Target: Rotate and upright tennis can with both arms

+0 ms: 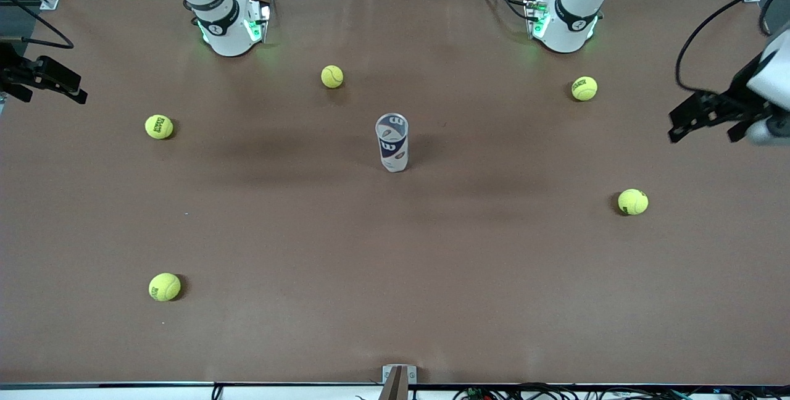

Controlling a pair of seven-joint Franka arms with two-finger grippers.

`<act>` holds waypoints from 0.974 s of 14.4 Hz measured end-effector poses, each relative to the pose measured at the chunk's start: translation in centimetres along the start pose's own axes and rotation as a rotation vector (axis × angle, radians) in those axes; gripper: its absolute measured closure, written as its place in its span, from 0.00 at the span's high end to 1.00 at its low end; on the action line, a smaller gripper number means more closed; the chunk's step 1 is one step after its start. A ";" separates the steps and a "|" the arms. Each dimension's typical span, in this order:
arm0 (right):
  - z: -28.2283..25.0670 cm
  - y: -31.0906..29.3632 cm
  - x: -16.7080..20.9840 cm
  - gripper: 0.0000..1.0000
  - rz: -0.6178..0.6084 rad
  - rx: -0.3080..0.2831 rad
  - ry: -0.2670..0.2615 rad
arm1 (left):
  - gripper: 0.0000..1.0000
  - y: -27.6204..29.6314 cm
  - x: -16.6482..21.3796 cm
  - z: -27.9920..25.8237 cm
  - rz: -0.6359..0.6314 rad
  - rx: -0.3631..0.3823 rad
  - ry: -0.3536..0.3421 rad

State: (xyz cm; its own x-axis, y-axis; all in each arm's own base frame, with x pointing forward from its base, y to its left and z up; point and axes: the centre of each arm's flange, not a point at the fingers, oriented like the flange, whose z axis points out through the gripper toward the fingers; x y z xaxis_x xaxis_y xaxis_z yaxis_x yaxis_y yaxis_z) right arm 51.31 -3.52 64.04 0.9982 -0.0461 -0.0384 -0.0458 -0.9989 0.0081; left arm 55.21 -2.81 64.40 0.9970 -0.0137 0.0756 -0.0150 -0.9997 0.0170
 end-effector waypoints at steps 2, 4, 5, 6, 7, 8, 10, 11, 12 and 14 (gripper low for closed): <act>0.0 0.0 0.0 1.00 0.000 0.000 -0.001 | 1.00 -0.4 -1.6 -0.4 0.006 -0.014 -0.028; 0.1 0.0 0.0 1.00 0.000 0.000 -0.004 | 1.00 -0.2 -1.6 -0.4 0.006 -0.014 -0.028; 0.1 0.0 0.0 1.00 0.000 0.000 -0.004 | 1.00 -0.3 -1.3 -0.5 0.002 -0.012 -0.023; 0.1 0.0 0.0 1.00 0.000 0.000 -0.004 | 1.00 -0.6 -1.0 -0.8 -0.006 -0.008 -0.012; 0.1 0.0 0.0 1.00 0.000 0.000 -0.004 | 1.00 -0.9 -0.6 -1.2 -0.013 -0.004 -0.002; 0.1 0.0 0.0 1.00 0.000 0.002 -0.005 | 1.00 -1.0 -0.3 -1.5 -0.017 0.000 0.005; 0.1 -0.1 0.0 1.00 0.000 0.013 -0.006 | 1.00 -0.8 0.3 -1.5 -0.017 0.007 0.010; 0.1 -0.1 -0.1 1.00 0.001 0.018 -0.008 | 1.00 -0.6 0.5 -1.3 -0.015 0.010 0.008; 0.2 0.0 -0.1 1.00 0.002 0.021 -0.009 | 1.00 -0.4 0.8 -1.0 -0.014 0.013 0.004; 0.2 0.0 -0.1 1.00 0.004 0.026 -0.013 | 1.00 -0.2 1.2 -0.4 -0.014 0.019 -0.005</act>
State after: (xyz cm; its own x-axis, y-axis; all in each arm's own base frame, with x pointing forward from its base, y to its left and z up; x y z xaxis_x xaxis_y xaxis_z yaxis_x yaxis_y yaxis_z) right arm 51.17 -3.52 63.85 0.9974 -0.0497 -0.0516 -0.0507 -0.9986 -0.0172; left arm 56.39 -2.67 64.90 0.9975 0.0006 0.0704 0.0007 -1.0000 -0.0010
